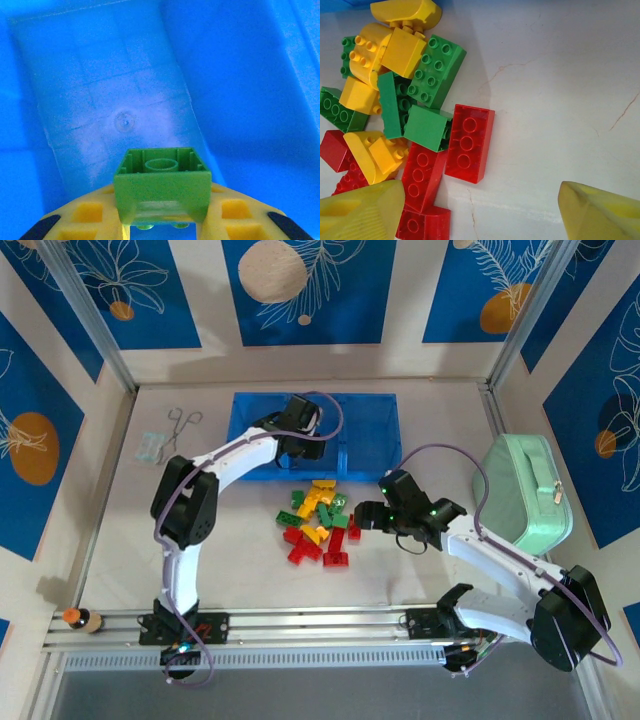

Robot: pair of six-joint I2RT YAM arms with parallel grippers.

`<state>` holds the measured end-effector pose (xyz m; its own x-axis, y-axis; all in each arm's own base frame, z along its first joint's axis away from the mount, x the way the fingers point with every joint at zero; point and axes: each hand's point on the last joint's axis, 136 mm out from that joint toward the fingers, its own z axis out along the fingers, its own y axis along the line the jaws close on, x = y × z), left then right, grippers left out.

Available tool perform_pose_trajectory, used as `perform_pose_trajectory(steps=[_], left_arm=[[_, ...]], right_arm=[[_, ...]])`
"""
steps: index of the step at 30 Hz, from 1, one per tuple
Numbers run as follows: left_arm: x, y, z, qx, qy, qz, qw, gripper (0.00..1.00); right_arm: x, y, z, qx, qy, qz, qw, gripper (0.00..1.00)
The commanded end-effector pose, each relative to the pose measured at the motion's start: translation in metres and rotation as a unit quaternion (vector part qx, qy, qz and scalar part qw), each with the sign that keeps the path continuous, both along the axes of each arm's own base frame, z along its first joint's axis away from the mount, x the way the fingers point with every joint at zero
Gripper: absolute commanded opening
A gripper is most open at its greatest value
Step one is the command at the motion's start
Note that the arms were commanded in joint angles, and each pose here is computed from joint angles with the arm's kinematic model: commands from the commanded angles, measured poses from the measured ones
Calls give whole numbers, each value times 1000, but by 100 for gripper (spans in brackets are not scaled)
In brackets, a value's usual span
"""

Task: Sort the legos into containers by color
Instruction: Place the lego in the container.

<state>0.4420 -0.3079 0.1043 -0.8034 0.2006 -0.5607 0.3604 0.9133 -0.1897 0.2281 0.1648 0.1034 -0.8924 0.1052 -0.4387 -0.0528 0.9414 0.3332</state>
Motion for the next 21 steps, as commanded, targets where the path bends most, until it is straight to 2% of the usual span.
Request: perform_pose_trajectory(steps=[1,21], left_arm=[[3,-9,-7,-2,13,2,1000,25],[31,-1,-43,46,11,58,997,26]], right_arm=[[-2,1,0,3,11,5,1000,81],[-2,4,-3,3,20,9,1000,81]])
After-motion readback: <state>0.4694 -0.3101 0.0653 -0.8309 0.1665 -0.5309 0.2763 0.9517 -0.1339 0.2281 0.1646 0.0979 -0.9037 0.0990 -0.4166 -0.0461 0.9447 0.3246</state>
